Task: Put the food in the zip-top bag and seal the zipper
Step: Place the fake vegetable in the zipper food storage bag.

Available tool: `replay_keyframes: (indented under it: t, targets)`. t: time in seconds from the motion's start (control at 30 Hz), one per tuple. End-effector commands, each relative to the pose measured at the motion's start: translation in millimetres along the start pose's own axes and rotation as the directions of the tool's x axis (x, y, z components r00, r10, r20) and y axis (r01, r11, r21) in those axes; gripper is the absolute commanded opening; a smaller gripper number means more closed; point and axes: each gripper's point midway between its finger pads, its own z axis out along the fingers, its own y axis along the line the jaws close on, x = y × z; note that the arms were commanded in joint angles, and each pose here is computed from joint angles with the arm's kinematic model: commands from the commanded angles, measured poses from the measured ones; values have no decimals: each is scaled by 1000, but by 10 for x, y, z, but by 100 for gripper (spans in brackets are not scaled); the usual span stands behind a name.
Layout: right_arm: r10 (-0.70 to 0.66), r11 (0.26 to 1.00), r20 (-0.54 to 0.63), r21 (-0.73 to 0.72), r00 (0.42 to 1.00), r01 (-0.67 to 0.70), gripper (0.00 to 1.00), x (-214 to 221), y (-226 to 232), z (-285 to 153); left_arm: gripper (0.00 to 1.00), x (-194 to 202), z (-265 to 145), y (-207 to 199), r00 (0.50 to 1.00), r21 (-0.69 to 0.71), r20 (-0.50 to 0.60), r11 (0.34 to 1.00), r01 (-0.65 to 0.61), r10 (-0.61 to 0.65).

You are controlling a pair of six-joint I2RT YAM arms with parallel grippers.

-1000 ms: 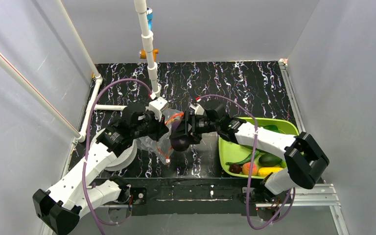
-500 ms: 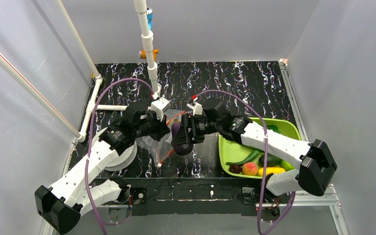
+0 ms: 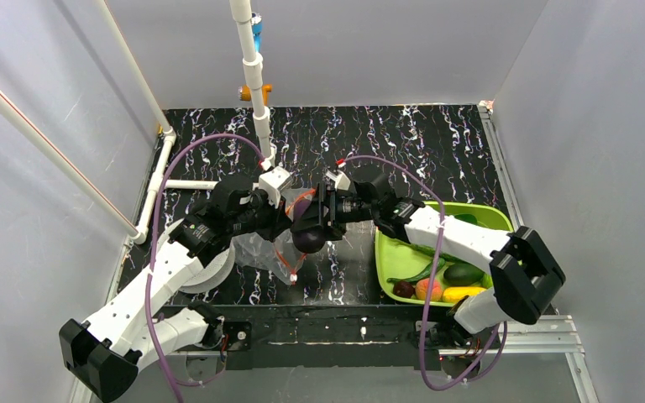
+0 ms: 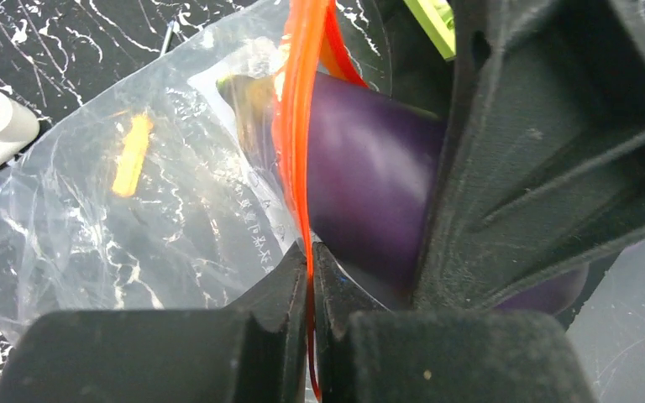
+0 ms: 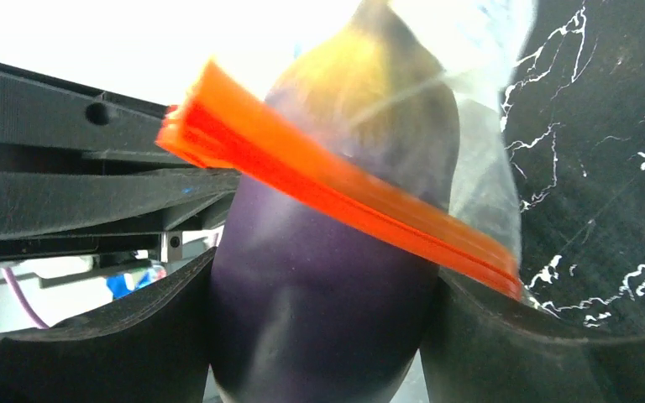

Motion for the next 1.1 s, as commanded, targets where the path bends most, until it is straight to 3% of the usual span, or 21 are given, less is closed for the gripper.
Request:
replay_keyframes:
  t: [0.0,0.13,0.33,0.43,0.47,0.83,0.93,1.07]
  targets:
    - [83,993,73,-85,994,-77,63,-163,156,52,0,-32,-5,-124,1000,69,19,998,-12,11]
    - [123,990,180,47,976,-133,63,-288,-198,89,0,-33,8,-152,1000,87,19,996,-7,6]
    - [18,991,206,128,978,-45,68,-299,-246,61,0,-41,11,-165,1000,94,21,996,-2,0]
    - [-27,988,194,153,981,-3,97,-290,-235,31,0,-37,23,-175,1000,101,18,995,1,-3]
    - [-41,987,192,162,981,9,98,-283,-230,15,0,-34,26,-172,1000,99,16,995,2,-3]
    - [-34,994,157,111,987,17,95,-126,-18,-117,0,-21,55,-151,1000,90,3,996,11,-12]
    - [1,996,168,83,986,-15,87,-150,85,-73,0,-23,77,-177,1000,107,-5,994,24,-24]
    - [8,994,167,102,986,-25,69,-178,120,63,0,-18,89,-179,999,106,-8,993,46,-45]
